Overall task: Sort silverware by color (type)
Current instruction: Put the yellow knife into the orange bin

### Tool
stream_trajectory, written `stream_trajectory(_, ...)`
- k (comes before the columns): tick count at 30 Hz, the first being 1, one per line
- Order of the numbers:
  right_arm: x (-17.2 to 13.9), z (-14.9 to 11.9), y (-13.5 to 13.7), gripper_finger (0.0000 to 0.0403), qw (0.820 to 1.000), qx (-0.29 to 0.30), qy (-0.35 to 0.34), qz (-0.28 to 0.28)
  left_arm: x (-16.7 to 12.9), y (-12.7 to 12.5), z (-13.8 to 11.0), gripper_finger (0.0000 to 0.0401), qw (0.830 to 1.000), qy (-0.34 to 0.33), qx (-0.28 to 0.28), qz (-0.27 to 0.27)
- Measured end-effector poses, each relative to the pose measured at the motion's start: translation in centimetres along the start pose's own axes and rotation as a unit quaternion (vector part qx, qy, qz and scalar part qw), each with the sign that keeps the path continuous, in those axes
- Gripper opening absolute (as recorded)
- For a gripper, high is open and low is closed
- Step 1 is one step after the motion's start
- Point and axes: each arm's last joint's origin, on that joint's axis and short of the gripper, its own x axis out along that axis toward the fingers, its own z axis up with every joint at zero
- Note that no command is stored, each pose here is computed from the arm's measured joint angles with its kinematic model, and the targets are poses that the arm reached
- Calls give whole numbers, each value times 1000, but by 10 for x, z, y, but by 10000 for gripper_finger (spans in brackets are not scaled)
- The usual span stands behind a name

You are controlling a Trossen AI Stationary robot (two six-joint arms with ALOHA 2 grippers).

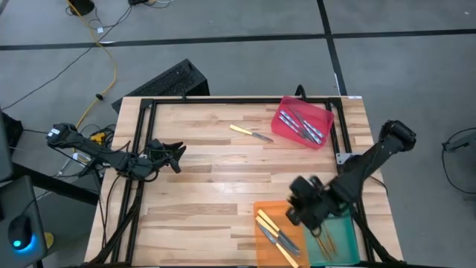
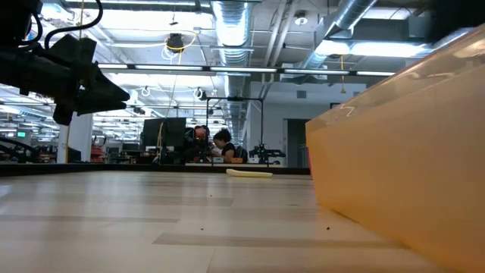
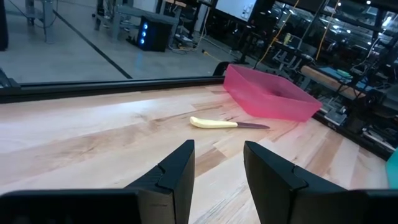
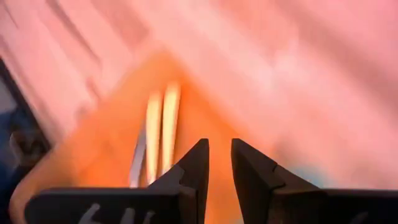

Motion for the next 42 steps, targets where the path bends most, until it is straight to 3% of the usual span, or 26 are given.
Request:
stream_trajectory(10,25,86,1,95,976,-150,-158,16,0,2,-2,122,1000,6,21,8)
stream_trajectory(16,49,133,-12,135,959,-198,-204,-21,0,4,-4,122,999,13,32,12)
stream_trajectory(19,57,154,-28,170,959,-186,-208,-46,0,4,-5,122,999,14,34,13)
stream_trajectory(25,83,190,-50,225,961,-182,-205,-44,0,4,-5,122,999,16,37,15)
stream_trajectory(36,144,219,-93,227,971,-181,-123,-98,0,5,-7,122,999,25,37,13)
stream_trajectory(42,163,235,-96,227,972,-172,-115,-110,0,6,-8,122,999,30,39,15)
